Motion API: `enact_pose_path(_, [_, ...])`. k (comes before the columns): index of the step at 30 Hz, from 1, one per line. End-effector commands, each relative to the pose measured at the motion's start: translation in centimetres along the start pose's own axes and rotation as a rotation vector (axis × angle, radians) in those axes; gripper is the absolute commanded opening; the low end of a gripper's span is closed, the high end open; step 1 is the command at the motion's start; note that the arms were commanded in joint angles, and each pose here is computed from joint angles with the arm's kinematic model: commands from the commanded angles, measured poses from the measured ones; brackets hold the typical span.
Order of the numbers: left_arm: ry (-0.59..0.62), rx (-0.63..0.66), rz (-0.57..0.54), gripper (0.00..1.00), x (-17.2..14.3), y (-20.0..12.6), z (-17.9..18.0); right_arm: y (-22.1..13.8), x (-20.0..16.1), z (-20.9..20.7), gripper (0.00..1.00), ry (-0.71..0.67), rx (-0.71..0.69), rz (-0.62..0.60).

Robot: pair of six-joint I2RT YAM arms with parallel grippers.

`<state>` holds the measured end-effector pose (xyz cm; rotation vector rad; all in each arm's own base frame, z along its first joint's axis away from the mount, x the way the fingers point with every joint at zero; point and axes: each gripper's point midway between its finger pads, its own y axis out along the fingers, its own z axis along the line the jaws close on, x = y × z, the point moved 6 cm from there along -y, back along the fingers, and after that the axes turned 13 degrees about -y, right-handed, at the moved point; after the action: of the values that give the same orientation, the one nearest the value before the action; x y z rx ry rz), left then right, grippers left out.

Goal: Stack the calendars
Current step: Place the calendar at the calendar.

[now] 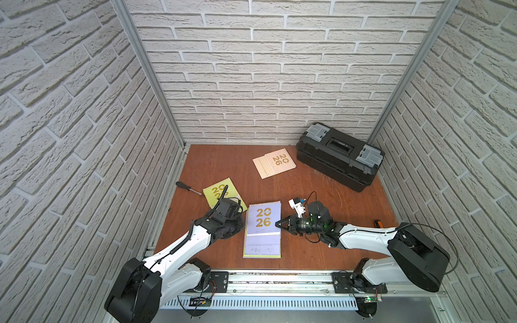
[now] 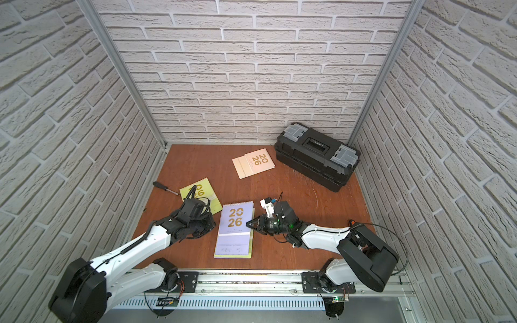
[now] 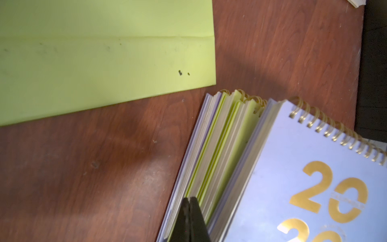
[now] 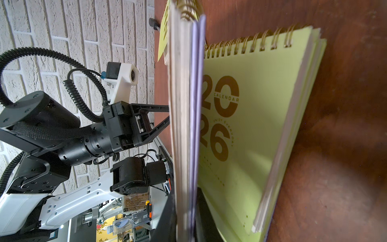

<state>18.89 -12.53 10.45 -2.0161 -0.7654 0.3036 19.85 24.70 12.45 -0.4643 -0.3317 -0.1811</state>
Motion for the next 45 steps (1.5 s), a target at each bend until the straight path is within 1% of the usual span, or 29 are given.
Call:
enact_pose_path(1, [-0.019, -0.026, -0.001, 0.0, 0.1, 0.5, -0.1, 0.2, 1.5, 2.7, 0.03, -0.073, 0.109, -0.05])
enact_pose_path(6, [-0.018, -0.029, 0.006, 0.0, -0.1, 0.7, -0.1, 0.2, 1.4, 2.3, 0.03, -0.071, 0.085, -0.045])
enact_pose_path(9, [-0.015, -0.026, 0.011, 0.0, -0.3, 1.0, -0.1, 0.2, 1.4, 2.1, 0.04, -0.074, 0.059, -0.038])
enact_pose_path(15, [-0.007, -0.03, 0.016, 0.0, -0.5, 1.3, -0.5, 0.2, 1.2, 1.6, 0.13, -0.074, 0.015, -0.025])
enact_pose_path(24, [-0.006, -0.022, 0.015, 0.0, -0.7, 1.3, -0.4, 0.0, 1.1, 0.9, 0.19, -0.073, -0.044, -0.024])
enact_pose_path(29, [-0.004, -0.019, 0.013, 0.0, -0.7, 1.3, -0.3, 0.1, 1.2, 0.8, 0.25, -0.075, -0.055, -0.018])
enact_pose_path(38, [-0.004, -0.019, 0.012, 0.0, -0.7, 1.3, -0.4, -0.3, 1.3, 0.6, 0.32, -0.101, -0.116, -0.005])
enact_pose_path(45, [-0.003, -0.015, 0.013, 0.0, -0.7, 1.4, -0.3, -0.4, 1.3, 0.4, 0.34, -0.113, -0.157, 0.009])
